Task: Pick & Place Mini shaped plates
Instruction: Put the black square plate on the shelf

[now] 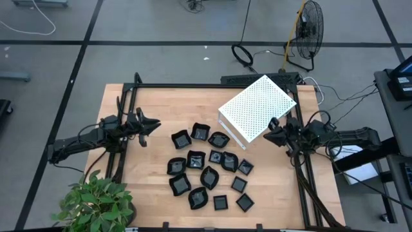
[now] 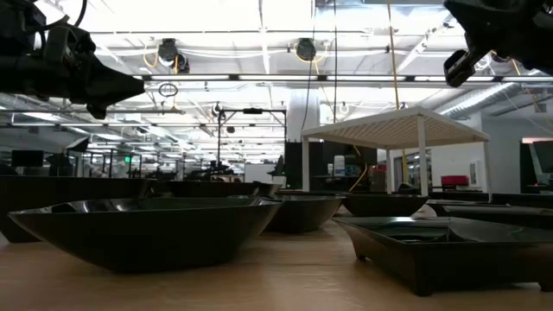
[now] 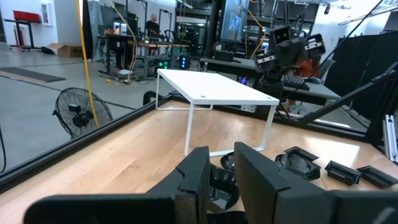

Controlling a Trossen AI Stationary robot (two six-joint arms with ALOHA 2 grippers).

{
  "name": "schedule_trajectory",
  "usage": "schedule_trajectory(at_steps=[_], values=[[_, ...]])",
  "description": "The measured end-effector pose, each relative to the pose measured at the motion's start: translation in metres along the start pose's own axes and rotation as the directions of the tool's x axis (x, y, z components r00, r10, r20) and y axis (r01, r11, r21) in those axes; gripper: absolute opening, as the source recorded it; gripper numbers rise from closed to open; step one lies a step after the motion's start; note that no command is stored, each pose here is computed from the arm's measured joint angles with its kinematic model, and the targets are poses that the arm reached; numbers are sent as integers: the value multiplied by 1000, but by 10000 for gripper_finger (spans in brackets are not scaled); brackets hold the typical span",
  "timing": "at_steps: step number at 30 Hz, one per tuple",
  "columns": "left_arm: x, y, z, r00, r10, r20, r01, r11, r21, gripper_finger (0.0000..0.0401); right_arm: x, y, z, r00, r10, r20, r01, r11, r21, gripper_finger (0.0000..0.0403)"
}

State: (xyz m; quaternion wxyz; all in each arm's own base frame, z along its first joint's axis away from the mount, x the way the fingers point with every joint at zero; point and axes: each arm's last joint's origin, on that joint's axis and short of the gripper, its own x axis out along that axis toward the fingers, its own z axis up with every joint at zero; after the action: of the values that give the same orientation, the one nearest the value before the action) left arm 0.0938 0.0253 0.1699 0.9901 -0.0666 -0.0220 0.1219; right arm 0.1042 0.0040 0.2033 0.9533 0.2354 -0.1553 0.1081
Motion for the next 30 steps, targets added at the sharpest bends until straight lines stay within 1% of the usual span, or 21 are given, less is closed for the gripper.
schedule_trajectory(at_steps=[2, 5, 7, 9, 12, 14, 17, 20, 22, 24, 27, 28, 30], values=[[0, 0, 0, 1000, 0, 0, 0, 1000, 0, 76, 0, -1, 0, 999, -36, 15, 36, 999, 0, 14], [0, 0, 0, 1000, 0, 0, 0, 1000, 0, 77, 2, -3, -2, 998, -56, 6, 56, 998, 4, 46], [0, 0, 0, 1000, 0, 0, 0, 1000, 0, 76, 4, -1, -1, 999, -39, 18, 39, 999, 16, 76], [0, 0, 0, 1000, 0, 1, 0, 1000, 0, 77, 7, 2, -1, 1000, 0, 26, -1, 1000, 26, 109], [0, 0, 0, 1000, 0, 0, 0, 1000, 0, 77, 13, 10, -5, 998, 55, 24, -56, 998, 13, 158], [0, 0, 0, 1000, 0, 1, 0, 1000, 0, 76, 18, 14, -12, 999, 44, -7, -44, 999, -11, 184], [0, 0, 0, 1000, 0, 0, 0, 1000, 0, 76, 28, 19, -31, 990, -31, -135, 22, 998, -63, 208], [0, 0, 0, 1000, 0, 1, 0, 1000, 0, 77, 54, 38, -27, 984, -70, -162, 55, 994, -92, 216], [0, 0, 0, 1000, 0, 1, 0, 1000, 0, 76, 72, 50, -29, 969, -104, -225, 79, 990, -117, 217], [0, 0, 0, 1000, 0, 0, 0, 1000, 0, 77, 90, 59, -37, 926, -181, -330, 132, 977, -165, 215], [0, 0, 0, 1000, -1, 0, 1, 1000, 0, 77, 115, 73, -42, 838, -324, -439, 246, 943, -225, 213], [0, 0, 0, 1000, 0, 1, 0, 1000, 0, 77, 122, 77, -43, 797, -377, -471, 293, 924, -244, 213], [0, 0, 0, 1000, 0, 0, 0, 1000, 0, 76, 130, 80, -52, 688, -473, -551, 370, 881, -295, 213]])
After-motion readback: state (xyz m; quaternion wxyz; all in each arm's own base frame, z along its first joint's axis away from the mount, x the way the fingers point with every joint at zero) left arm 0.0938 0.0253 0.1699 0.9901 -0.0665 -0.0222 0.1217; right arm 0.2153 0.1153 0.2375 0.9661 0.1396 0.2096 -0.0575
